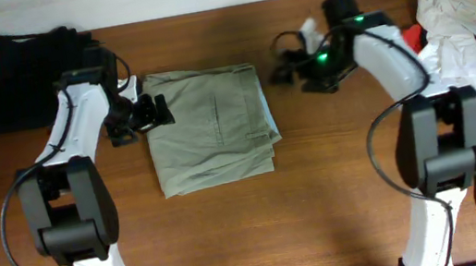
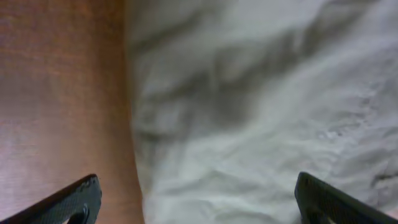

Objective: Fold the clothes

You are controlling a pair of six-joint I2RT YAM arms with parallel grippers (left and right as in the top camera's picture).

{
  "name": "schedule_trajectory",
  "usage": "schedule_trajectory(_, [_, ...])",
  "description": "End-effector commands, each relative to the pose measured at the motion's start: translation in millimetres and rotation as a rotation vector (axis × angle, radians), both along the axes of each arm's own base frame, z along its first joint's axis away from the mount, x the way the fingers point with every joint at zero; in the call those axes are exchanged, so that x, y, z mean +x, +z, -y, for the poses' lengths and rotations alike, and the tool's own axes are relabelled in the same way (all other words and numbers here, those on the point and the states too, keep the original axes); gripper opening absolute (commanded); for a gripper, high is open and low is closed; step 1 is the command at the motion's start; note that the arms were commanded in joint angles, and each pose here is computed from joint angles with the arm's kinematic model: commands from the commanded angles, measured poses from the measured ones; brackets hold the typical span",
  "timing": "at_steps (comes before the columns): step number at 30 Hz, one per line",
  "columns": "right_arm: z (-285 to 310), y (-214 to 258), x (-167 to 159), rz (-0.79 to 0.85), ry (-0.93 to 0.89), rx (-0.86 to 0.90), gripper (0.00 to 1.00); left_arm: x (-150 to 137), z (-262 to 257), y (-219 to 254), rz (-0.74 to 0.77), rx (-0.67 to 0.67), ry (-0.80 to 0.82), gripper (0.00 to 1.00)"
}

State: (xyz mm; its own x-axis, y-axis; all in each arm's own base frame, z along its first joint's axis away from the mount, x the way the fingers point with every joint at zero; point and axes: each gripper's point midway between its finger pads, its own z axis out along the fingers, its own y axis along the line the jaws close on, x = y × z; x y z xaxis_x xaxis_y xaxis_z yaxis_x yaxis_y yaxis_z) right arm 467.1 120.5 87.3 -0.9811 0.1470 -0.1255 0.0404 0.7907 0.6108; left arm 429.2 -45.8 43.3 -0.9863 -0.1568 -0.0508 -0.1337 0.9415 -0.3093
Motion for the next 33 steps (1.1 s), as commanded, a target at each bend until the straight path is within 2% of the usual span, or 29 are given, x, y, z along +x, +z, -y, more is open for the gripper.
schedule_trajectory(1, [82, 6, 19, 0.011, -0.202, -0.033, 0.99, -15, -5, -15, 0.009, -0.070, -0.031, 0.99])
schedule_trajectory(3, [135, 6, 21, 0.009, -0.311, -0.034, 0.99, -25, 5, -31, -0.003, -0.127, -0.042, 0.99])
schedule_trajectory(6, [181, 6, 17, 0.006, -0.405, -0.035, 0.99, -31, 36, -33, 0.036, -0.329, -0.096, 0.99])
schedule_trajectory(8, [199, 6, 15, 0.006, -0.442, -0.035, 0.99, -35, 46, -36, 0.039, -0.354, -0.114, 0.91])
schedule_trajectory(9, [203, 5, 14, 0.004, -0.451, -0.046, 0.99, -33, 52, -36, 0.056, -0.352, -0.132, 0.82])
schedule_trajectory(11, [204, 4, 14, 0.003, -0.452, -0.053, 0.99, -25, 55, -35, 0.097, -0.345, -0.149, 0.47])
schedule_trajectory(12, [204, 4, 14, 0.003, -0.452, -0.053, 0.99, -22, 55, -35, 0.109, -0.344, -0.151, 0.22])
schedule_trajectory(13, [204, 4, 14, 0.003, -0.452, -0.053, 0.99, -18, 54, -35, 0.126, -0.342, -0.153, 0.07])
schedule_trajectory(14, [204, 4, 14, 0.003, -0.452, -0.053, 0.99, -9, 48, -33, 0.159, -0.310, -0.151, 0.01])
schedule_trajectory(15, [204, 4, 14, 0.003, -0.452, -0.053, 0.99, 0, 41, -30, 0.178, -0.261, -0.147, 0.01])
schedule_trajectory(18, [204, 4, 14, 0.003, -0.452, -0.053, 0.99, 57, 18, 24, 0.341, -0.100, -0.186, 0.01])
schedule_trajectory(21, [204, 4, 14, 0.003, -0.452, -0.053, 0.99, 109, -27, 98, 0.542, 0.170, -0.243, 0.01])
schedule_trajectory(22, [204, 4, 14, 0.003, -0.452, -0.053, 0.99, 121, -42, 111, 0.591, 0.219, -0.213, 0.01])
schedule_trajectory(25, [204, 4, 14, 0.003, -0.452, -0.053, 0.99, 143, -108, 133, 0.697, 0.316, -0.091, 0.01])
schedule_trajectory(28, [204, 4, 14, 0.003, -0.452, -0.053, 0.99, 150, -157, 148, 0.772, 0.376, -0.028, 0.01])
schedule_trajectory(33, [204, 4, 14, 0.003, -0.452, -0.053, 0.99, 160, -182, 165, 0.854, 0.458, -0.043, 0.01])
